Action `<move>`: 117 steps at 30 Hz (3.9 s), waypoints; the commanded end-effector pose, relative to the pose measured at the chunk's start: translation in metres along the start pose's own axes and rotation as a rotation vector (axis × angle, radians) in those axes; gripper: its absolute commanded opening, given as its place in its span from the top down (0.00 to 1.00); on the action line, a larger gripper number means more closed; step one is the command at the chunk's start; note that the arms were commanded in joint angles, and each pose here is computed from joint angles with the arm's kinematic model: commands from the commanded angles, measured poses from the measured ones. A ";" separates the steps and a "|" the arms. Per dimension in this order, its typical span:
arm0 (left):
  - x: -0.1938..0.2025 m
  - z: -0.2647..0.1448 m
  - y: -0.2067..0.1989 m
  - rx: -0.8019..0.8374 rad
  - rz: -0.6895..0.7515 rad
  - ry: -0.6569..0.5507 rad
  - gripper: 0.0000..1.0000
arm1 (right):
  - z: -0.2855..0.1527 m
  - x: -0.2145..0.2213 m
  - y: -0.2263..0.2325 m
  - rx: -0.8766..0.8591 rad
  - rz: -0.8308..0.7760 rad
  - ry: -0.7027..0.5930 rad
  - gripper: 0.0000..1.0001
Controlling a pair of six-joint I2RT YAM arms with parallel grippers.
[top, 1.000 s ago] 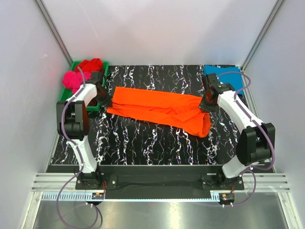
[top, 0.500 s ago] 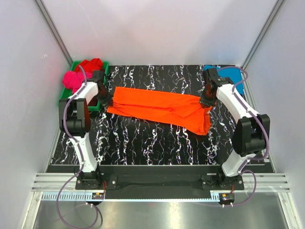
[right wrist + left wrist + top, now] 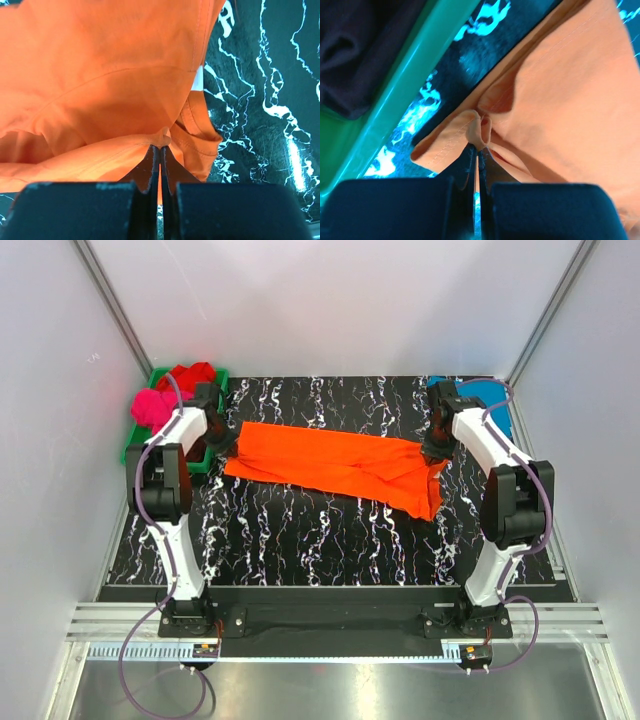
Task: Fold and stack the t-shirts
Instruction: Fold the tshirt
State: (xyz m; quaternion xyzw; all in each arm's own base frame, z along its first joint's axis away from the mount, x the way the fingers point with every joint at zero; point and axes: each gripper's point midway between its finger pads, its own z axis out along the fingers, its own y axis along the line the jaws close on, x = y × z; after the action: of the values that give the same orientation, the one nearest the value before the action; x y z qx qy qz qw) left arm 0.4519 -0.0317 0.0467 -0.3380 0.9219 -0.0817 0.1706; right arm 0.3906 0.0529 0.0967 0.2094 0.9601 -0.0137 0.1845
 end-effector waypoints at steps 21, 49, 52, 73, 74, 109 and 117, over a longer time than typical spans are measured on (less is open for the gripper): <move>0.015 -0.015 0.004 0.053 0.123 -0.078 0.43 | 0.003 -0.029 0.024 -0.082 -0.017 -0.014 1.00; 0.029 0.006 0.029 -0.046 0.175 -0.034 0.90 | -0.005 -0.029 0.016 -0.059 -0.028 -0.027 1.00; 0.023 -0.004 0.032 -0.072 0.206 -0.044 1.00 | -0.006 -0.029 0.007 -0.013 -0.043 -0.025 1.00; 0.035 -0.007 0.058 -0.139 0.250 -0.059 1.00 | 0.017 -0.051 0.020 -0.038 -0.163 -0.061 1.00; 0.035 -0.007 0.057 -0.132 0.248 -0.058 1.00 | 0.018 -0.052 0.023 -0.051 -0.176 -0.056 0.97; 0.039 -0.003 0.047 -0.158 0.311 -0.023 1.00 | 0.025 -0.077 0.084 -0.309 -0.354 -0.045 1.00; 0.036 -0.026 0.040 -0.128 0.297 -0.048 0.69 | 0.033 -0.063 0.081 -0.296 -0.296 0.024 0.67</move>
State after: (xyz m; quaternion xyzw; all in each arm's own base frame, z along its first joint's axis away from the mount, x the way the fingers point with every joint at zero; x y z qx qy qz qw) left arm 0.3780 -0.0228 0.0190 -0.2096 0.9673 0.0210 0.1414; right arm 0.4888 0.0993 0.0815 0.0232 0.9760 0.0996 0.1922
